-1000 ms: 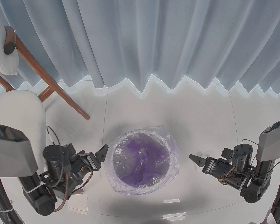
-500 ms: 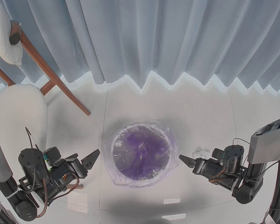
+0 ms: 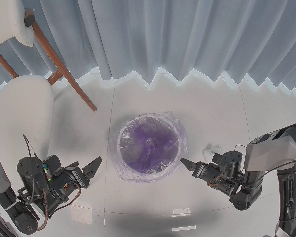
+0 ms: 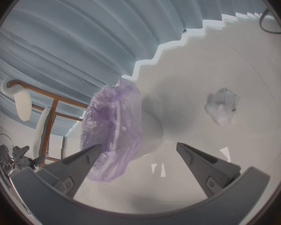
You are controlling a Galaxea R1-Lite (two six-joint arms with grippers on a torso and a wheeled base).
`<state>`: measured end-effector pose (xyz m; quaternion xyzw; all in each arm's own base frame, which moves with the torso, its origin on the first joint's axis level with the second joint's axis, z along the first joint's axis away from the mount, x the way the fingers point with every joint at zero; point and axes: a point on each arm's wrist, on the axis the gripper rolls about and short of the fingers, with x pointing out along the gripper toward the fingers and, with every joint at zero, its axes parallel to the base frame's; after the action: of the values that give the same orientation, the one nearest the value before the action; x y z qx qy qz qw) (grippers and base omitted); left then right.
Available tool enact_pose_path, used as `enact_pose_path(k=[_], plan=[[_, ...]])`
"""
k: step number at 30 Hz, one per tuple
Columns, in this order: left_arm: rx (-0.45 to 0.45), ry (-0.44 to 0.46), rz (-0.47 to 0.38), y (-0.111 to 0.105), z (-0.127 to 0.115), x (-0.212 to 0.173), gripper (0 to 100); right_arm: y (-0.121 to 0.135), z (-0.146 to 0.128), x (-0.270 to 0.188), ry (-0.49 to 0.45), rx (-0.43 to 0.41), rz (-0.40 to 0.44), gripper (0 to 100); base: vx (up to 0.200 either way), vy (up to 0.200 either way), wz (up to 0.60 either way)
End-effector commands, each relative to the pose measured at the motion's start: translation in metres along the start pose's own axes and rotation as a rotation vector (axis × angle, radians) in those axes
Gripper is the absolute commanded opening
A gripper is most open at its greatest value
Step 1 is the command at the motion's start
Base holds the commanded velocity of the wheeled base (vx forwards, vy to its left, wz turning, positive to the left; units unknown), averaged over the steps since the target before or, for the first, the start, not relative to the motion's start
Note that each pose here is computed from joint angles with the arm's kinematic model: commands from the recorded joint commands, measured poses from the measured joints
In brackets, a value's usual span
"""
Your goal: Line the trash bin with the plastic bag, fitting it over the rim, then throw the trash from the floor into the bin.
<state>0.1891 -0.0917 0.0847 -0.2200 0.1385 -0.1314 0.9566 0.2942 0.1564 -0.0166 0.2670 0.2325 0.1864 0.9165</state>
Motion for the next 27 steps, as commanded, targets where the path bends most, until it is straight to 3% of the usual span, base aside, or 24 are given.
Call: enact_pose_path(k=[1,12,18,27], plan=[[0.000,-0.001,0.006,0.001,0.000,-0.002,100,-0.013,-0.010,0.022,0.023,0.002,-0.028,100,0.000,0.000,0.00],[0.008,0.001,0.023,0.004,0.000,-0.002,100,-0.023,0.005,0.060,0.034,0.011,-0.084,100,0.000,0.000,0.00],[0.003,-0.003,0.055,0.011,0.001,-0.001,100,-0.034,0.013,0.084,0.040,-0.060,-0.117,100,0.000,0.000,0.00],[-0.006,-0.023,0.090,0.018,0.006,0.000,100,-0.050,0.027,0.113,0.150,-0.071,-0.223,100,0.000,0.000,0.00]])
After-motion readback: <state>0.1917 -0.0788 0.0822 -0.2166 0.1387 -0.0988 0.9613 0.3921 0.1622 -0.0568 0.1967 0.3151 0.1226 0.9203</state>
